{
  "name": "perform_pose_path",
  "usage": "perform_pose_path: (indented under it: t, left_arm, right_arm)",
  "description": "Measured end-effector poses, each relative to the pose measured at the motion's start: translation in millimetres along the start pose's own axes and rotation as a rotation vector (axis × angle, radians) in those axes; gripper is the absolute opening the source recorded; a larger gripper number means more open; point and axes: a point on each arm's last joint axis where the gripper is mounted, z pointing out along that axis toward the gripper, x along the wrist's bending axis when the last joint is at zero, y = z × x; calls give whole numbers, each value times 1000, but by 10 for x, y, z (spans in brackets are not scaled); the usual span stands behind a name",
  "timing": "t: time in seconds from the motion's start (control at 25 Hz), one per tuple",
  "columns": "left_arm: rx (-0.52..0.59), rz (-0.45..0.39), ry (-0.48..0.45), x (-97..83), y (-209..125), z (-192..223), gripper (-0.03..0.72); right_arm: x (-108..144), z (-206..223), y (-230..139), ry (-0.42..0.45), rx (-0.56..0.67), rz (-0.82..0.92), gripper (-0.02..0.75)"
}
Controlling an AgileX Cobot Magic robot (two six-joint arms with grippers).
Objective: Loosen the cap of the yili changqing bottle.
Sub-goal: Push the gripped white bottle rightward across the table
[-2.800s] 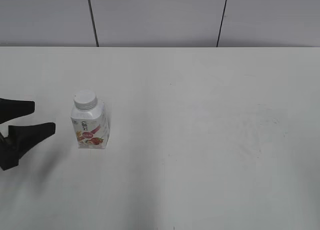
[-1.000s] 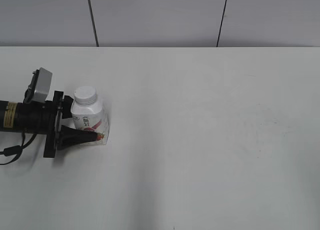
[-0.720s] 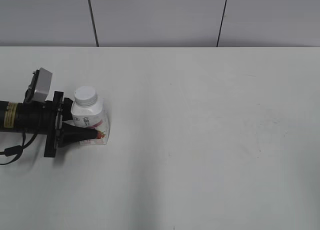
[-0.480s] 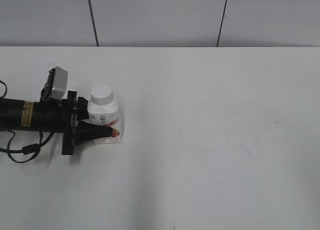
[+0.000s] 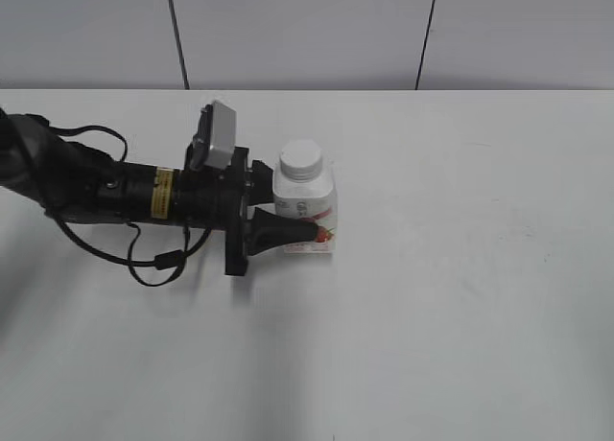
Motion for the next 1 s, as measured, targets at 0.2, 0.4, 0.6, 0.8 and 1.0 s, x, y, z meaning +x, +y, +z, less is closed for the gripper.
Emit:
perform_pose_path:
  t: [0.2,0.4,0.6,0.8,1.0]
  left_arm:
    - [-22,-11,-31,-9,-44,287,366]
    - [3,-34,-40,-40,-160,342,366]
    - [26,-40,-36,-39,-211,351,365]
    - [31,-36,-35,-31,-206,355,365]
    - [34,-34,-35,-27,-206,355,365]
  right_arm:
    - [0,0,0,0,0,0,533]
    - [0,0,0,0,0,0,533]
    - [0,0,0,0,0,0,533]
    - [0,0,0,0,0,0,533]
    - [0,0,0,0,0,0,533]
